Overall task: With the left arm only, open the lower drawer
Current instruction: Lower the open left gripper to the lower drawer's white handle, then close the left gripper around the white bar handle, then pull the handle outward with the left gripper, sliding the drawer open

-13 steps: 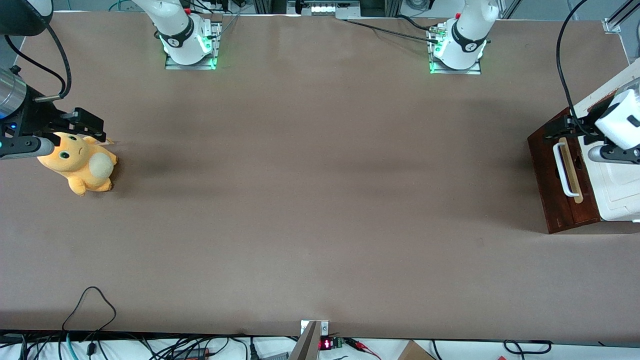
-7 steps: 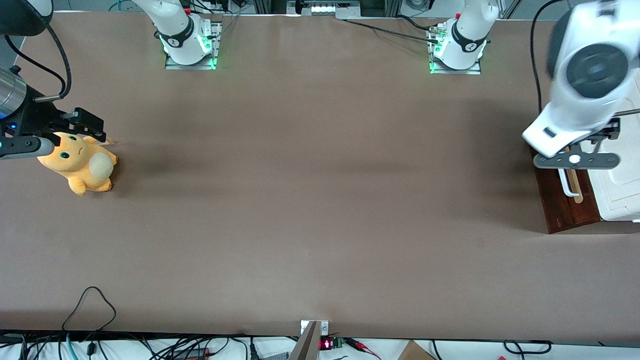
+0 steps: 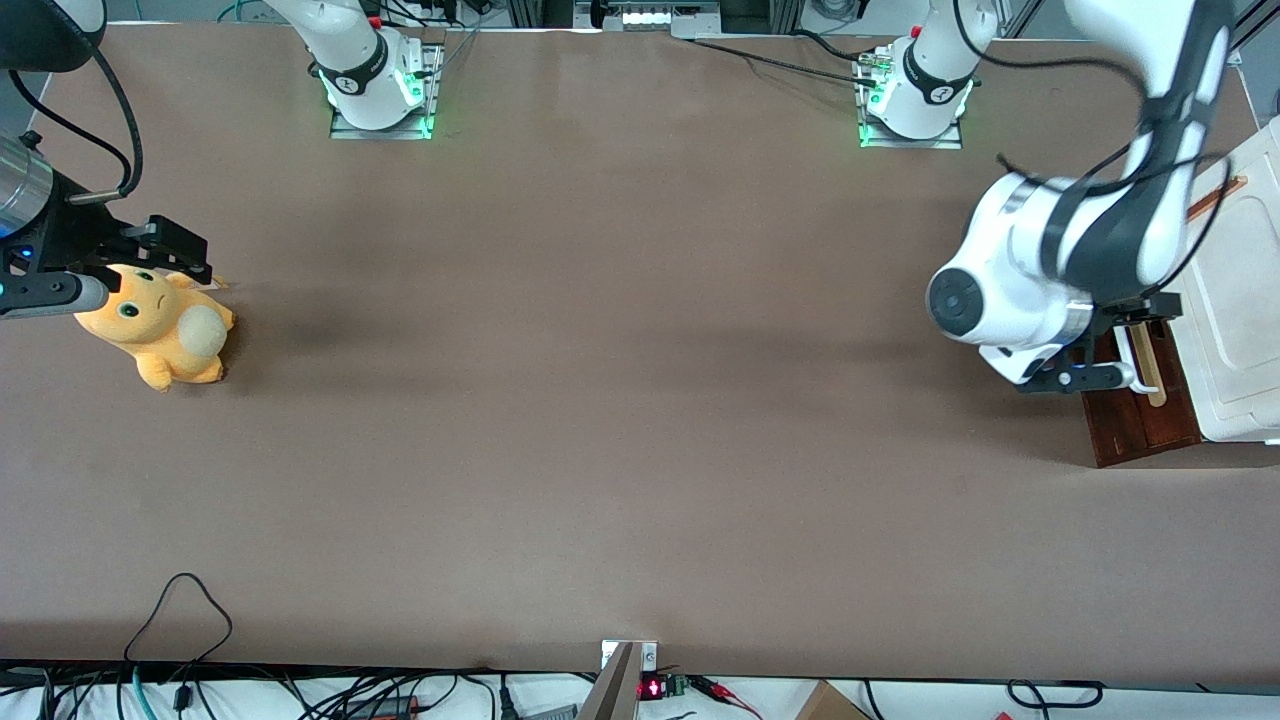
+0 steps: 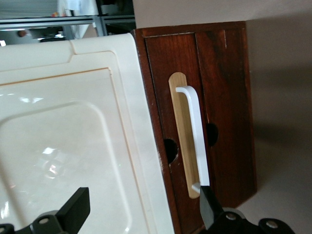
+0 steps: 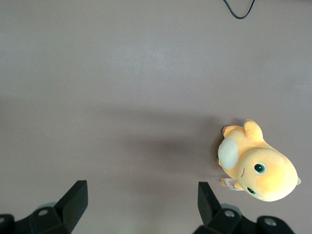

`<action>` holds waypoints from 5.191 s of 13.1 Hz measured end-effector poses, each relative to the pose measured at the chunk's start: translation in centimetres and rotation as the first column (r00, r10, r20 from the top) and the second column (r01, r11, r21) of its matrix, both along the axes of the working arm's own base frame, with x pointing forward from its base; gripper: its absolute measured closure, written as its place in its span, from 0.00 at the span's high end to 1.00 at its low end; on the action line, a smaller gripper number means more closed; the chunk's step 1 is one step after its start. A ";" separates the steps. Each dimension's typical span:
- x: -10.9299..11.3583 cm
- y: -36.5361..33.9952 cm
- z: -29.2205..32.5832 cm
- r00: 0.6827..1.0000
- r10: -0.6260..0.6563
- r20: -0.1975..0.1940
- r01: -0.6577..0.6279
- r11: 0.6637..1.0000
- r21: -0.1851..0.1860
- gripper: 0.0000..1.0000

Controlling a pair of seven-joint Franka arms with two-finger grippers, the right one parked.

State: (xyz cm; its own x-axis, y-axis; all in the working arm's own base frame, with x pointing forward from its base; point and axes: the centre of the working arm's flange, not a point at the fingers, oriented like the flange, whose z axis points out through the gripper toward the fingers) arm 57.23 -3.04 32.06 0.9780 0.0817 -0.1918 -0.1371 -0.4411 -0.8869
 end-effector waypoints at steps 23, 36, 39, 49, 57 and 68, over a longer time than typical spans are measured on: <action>-1.9 5.8 -15.7 0.986 -0.125 0.108 0.075 0.922 0.379 0.48; -2.1 6.5 -16.1 0.989 -0.112 0.102 0.066 0.923 0.379 0.36; -2.1 6.6 -16.1 0.989 -0.111 0.101 0.065 0.923 0.379 0.36; -2.1 6.9 -16.3 0.987 -0.111 0.114 0.059 0.923 0.381 0.18; -2.1 6.5 -16.3 0.986 -0.118 0.116 0.066 0.923 0.379 0.18; -3.2 -2.2 -16.3 0.970 -0.217 0.112 0.161 0.912 0.377 0.18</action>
